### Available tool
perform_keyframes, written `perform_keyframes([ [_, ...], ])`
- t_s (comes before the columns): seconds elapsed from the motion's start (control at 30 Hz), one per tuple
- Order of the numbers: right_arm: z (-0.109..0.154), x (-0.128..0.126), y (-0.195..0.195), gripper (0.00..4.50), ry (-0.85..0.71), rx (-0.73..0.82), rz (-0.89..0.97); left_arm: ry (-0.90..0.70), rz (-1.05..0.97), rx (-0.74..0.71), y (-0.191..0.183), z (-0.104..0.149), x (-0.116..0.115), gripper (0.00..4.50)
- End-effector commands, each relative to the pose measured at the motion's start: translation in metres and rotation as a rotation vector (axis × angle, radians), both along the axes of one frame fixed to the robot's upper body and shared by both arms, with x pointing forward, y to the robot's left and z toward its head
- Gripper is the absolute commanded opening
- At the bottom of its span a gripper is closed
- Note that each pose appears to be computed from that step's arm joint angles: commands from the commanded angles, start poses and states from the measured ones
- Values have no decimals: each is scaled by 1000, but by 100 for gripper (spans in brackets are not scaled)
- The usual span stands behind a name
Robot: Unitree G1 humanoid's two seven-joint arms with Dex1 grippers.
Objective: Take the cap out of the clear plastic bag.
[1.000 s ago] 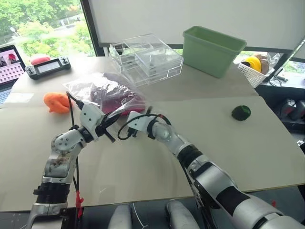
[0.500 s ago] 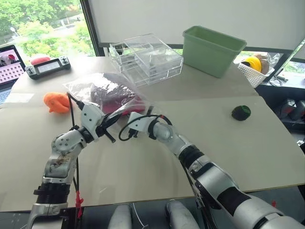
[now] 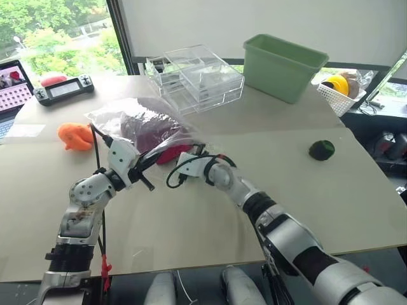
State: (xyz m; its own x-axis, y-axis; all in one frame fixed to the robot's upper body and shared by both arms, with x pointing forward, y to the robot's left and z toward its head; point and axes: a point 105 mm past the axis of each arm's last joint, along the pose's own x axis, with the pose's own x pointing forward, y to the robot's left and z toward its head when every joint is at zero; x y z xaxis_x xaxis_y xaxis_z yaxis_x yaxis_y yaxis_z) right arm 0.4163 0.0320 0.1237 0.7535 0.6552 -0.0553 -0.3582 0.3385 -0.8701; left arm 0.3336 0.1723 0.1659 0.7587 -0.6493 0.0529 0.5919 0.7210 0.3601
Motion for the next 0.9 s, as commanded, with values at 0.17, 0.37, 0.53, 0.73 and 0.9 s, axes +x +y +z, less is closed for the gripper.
perform_keyframes([
  [0.17, 8, 2, 16, 443, -73, -37, 7, -49, -11, 0, -4, 13, -4, 0],
  [0.37, -2, -1, 21, 443, -54, -72, 25, -52, -14, 6, -4, 14, -3, 0],
  [0.53, -7, -4, 21, 341, -19, -53, 39, -51, -17, 6, -4, 14, -3, 0],
  [0.73, -7, -3, 20, 139, -18, -44, 35, -50, -25, 5, -6, 14, -3, 0],
  [0.9, -4, -2, 19, 4, -22, -38, 31, -49, -32, 4, -8, 14, -4, 0],
])
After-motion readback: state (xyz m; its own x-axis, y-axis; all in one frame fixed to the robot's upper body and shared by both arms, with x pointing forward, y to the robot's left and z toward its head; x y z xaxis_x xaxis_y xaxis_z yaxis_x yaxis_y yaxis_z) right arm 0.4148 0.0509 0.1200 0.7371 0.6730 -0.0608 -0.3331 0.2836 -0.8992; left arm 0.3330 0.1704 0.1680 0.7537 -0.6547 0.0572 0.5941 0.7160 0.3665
